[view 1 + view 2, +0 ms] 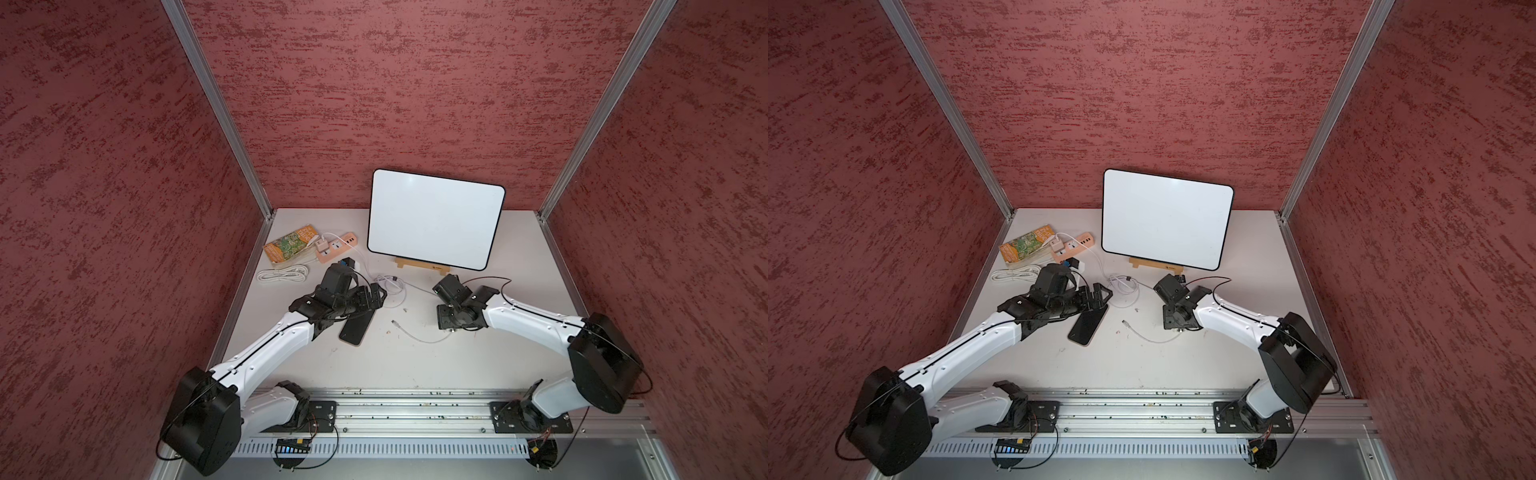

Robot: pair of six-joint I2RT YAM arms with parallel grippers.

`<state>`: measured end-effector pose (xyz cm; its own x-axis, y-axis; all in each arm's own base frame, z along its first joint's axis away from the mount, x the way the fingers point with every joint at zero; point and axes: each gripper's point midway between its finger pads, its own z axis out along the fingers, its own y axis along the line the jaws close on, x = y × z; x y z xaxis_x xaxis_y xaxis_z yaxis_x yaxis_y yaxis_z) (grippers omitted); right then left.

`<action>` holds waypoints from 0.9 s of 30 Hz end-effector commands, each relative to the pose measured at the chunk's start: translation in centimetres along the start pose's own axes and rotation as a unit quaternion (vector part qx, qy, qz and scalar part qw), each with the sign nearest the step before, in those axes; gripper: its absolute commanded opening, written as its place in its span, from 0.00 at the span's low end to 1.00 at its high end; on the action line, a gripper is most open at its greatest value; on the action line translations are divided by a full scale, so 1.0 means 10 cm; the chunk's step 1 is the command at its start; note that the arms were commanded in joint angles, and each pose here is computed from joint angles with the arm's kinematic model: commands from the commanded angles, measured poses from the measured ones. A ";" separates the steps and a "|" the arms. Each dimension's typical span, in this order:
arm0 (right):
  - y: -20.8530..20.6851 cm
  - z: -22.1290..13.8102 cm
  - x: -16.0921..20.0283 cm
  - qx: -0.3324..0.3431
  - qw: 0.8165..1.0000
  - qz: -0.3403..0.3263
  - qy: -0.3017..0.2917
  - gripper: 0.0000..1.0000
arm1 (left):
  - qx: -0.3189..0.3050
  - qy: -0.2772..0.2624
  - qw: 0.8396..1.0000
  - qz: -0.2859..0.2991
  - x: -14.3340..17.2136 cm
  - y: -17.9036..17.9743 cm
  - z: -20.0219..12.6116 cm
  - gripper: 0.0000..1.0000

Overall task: Plug the charging cable into the phone
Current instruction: Pick up the distractor from the center of the board.

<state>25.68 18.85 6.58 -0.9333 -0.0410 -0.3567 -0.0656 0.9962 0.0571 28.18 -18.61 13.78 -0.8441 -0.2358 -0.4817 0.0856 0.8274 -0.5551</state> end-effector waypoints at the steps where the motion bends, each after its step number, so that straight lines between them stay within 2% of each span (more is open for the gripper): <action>1: 0.07 -0.22 -0.24 -0.005 0.999 0.000 -0.044 0.42 | 0.027 -0.009 1.000 -0.004 -0.06 -0.09 0.00 1.00; 11: 0.03 -0.62 -0.68 -0.040 0.995 0.024 -0.093 0.41 | 0.091 -0.022 0.996 -0.002 -0.16 -0.35 -0.03 1.00; 21: -0.40 -0.88 -1.13 -0.064 0.985 0.094 -0.133 0.39 | 0.123 -0.024 0.992 0.006 -0.32 -0.58 -0.03 1.00; 27: -0.77 -0.91 -1.33 -0.078 0.975 0.152 -0.146 0.39 | 0.129 -0.018 0.991 0.002 -0.35 -0.64 -0.05 1.00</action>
<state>34.17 11.59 17.12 -0.8114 0.2596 -0.5237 0.1367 0.9554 0.2619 29.76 -22.28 17.75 -0.8317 -0.2501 -0.4956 0.2017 0.6955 -0.6896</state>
